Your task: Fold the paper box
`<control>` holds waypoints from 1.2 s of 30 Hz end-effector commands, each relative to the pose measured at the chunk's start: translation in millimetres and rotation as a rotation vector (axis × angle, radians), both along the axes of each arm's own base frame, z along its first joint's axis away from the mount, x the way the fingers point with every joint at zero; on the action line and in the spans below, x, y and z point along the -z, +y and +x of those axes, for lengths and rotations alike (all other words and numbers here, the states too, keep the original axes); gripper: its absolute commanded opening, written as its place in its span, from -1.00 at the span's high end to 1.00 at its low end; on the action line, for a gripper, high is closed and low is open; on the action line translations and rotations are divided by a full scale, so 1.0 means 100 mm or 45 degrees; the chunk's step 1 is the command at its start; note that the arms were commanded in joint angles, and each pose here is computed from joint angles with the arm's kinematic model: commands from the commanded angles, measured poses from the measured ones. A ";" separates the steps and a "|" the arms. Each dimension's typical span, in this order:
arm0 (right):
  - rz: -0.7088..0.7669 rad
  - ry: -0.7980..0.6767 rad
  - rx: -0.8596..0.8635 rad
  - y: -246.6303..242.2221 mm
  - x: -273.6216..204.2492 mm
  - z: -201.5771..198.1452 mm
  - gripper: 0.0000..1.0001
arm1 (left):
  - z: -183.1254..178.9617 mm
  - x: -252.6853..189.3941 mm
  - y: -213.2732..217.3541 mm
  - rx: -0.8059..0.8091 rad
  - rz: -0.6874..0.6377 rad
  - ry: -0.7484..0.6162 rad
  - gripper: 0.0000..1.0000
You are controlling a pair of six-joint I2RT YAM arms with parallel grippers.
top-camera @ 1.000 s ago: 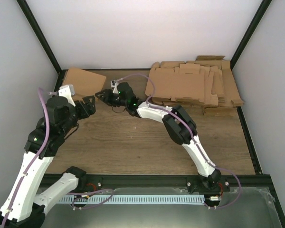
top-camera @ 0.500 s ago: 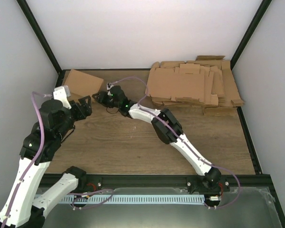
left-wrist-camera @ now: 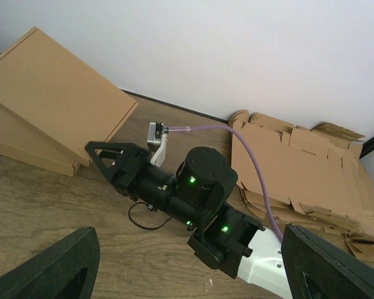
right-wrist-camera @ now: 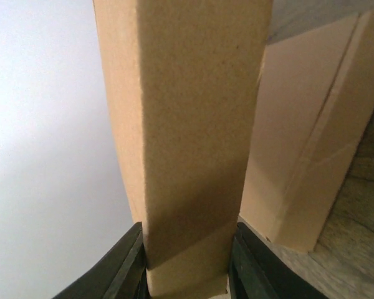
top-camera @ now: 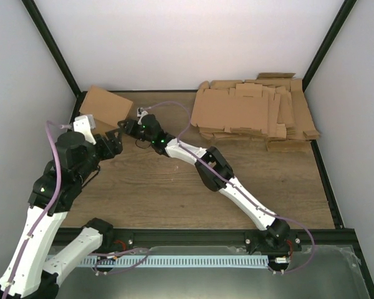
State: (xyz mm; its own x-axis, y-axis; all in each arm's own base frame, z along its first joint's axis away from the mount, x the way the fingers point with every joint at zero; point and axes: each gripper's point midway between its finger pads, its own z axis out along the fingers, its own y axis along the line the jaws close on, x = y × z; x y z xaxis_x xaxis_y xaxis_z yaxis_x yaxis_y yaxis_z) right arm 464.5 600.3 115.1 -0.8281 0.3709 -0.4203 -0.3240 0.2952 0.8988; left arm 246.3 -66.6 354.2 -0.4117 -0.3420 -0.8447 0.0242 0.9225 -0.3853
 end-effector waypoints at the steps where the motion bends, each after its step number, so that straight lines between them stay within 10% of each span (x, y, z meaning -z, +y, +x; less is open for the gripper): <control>1: 0.117 -0.167 0.047 0.06 -0.37 0.08 0.37 | 0.00 -0.02 -0.02 0.017 -0.006 -0.023 -0.65; 6: 0.159 -0.189 0.046 0.08 -0.34 0.09 0.17 | 0.01 -0.02 -0.02 0.020 -0.005 -0.023 -0.65; 8: 0.173 -0.223 0.036 0.09 -0.37 0.07 -0.67 | 0.01 -0.01 -0.03 0.022 -0.001 -0.020 -0.65; 10: 0.158 -0.229 0.038 0.09 -0.39 0.08 -0.99 | 0.01 0.00 -0.03 0.024 -0.002 -0.015 -0.66; 22: -0.027 -0.039 -0.019 0.07 -0.18 -0.04 -1.00 | 0.04 0.09 -0.07 0.035 -0.015 0.011 -0.66; 36: -0.116 -0.267 -0.134 -0.62 -1.23 -1.42 -1.00 | 0.37 0.05 0.35 -0.304 0.086 0.037 -0.96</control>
